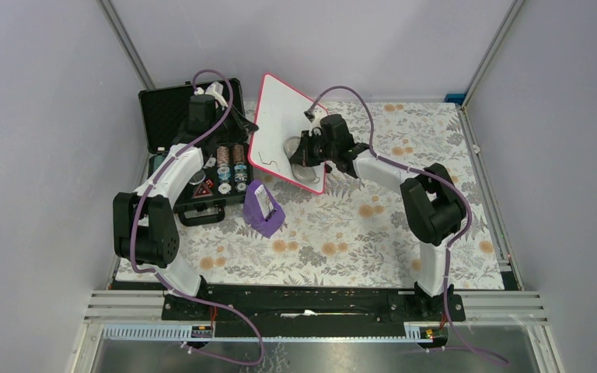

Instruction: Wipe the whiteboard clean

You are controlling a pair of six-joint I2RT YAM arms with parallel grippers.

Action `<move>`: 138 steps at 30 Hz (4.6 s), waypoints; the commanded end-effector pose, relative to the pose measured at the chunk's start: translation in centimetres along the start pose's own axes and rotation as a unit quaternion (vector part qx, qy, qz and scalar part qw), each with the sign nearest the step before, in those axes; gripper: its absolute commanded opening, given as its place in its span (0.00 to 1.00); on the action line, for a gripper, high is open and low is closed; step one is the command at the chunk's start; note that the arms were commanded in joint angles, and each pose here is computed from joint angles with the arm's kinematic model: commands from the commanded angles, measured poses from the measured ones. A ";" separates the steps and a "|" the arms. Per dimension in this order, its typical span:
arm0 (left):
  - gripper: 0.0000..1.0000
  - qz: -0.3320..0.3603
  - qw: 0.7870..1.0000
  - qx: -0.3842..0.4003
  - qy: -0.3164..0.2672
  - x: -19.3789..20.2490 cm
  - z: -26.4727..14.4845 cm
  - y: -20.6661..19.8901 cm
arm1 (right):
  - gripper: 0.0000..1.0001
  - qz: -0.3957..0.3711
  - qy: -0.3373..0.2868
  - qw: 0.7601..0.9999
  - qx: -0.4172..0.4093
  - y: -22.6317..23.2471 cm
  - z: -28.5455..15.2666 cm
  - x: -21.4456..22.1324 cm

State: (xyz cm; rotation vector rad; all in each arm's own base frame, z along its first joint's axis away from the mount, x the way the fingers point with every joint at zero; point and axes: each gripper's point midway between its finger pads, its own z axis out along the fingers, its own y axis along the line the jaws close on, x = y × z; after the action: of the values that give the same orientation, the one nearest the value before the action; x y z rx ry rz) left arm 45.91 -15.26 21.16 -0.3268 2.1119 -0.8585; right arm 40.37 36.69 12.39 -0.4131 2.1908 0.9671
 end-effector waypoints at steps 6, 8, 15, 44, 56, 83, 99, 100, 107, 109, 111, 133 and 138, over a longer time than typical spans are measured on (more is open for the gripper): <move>0.00 -0.011 0.994 0.079 0.071 4.0 -1.0 -4.5 | 0.00 -0.038 0.074 0.996 -0.024 4.6 1.3 3.8; 0.00 -0.009 0.995 0.078 0.068 3.9 -1.0 -4.5 | 0.00 -0.069 0.058 0.994 -0.064 8.5 1.4 2.3; 0.00 -0.011 0.995 0.075 0.071 4.1 -0.8 -4.3 | 0.00 -0.099 0.044 0.983 -0.146 15.3 2.5 -1.3; 0.00 -0.010 0.995 0.078 0.067 3.9 -1.2 -4.6 | 0.00 -0.117 0.053 0.990 -0.053 9.8 -0.4 2.6; 0.00 -0.010 0.995 0.073 0.070 4.2 -0.8 -4.2 | 0.00 -0.138 0.033 0.979 -0.146 16.5 1.7 1.0; 0.00 -0.011 0.995 0.077 0.068 4.0 -1.1 -4.6 | 0.00 -0.125 0.053 0.989 -0.050 11.1 0.7 2.6; 0.00 -0.010 0.994 0.073 0.078 4.5 -0.3 -4.1 | 0.00 0.042 -0.018 0.997 0.063 -3.0 -1.2 1.0; 0.00 -0.010 0.994 0.074 0.079 4.5 -0.2 -4.1 | 0.00 0.060 -0.011 0.995 0.082 -5.1 -1.6 1.5; 0.00 -0.014 0.994 0.081 0.078 3.4 0.7 -3.3 | 0.00 0.068 -0.028 0.993 0.097 -6.9 -4.3 1.5; 0.00 -0.018 0.993 0.082 0.079 3.3 1.1 -2.8 | 0.00 0.063 -0.037 0.993 0.091 -6.2 -5.0 1.0; 0.00 -0.018 0.993 0.081 0.080 3.2 1.3 -2.5 | 0.00 0.056 -0.045 0.994 0.087 -5.7 -5.9 0.7; 0.99 0.126 0.986 -0.012 -0.112 -4.9 -8.5 -4.5 | 0.00 -0.008 0.130 0.980 0.152 -0.2 -15.2 16.9; 0.99 0.162 0.970 -0.033 -0.179 -7.6 -13.7 -6.6 | 0.09 -0.006 0.153 0.980 0.129 1.8 -17.5 19.4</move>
State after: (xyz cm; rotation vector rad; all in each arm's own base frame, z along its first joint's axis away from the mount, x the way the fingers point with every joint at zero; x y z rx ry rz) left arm 40.84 -12.50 31.70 -0.1574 1.9073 -0.6515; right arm 19.10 25.60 6.74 -0.5088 2.5471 0.6271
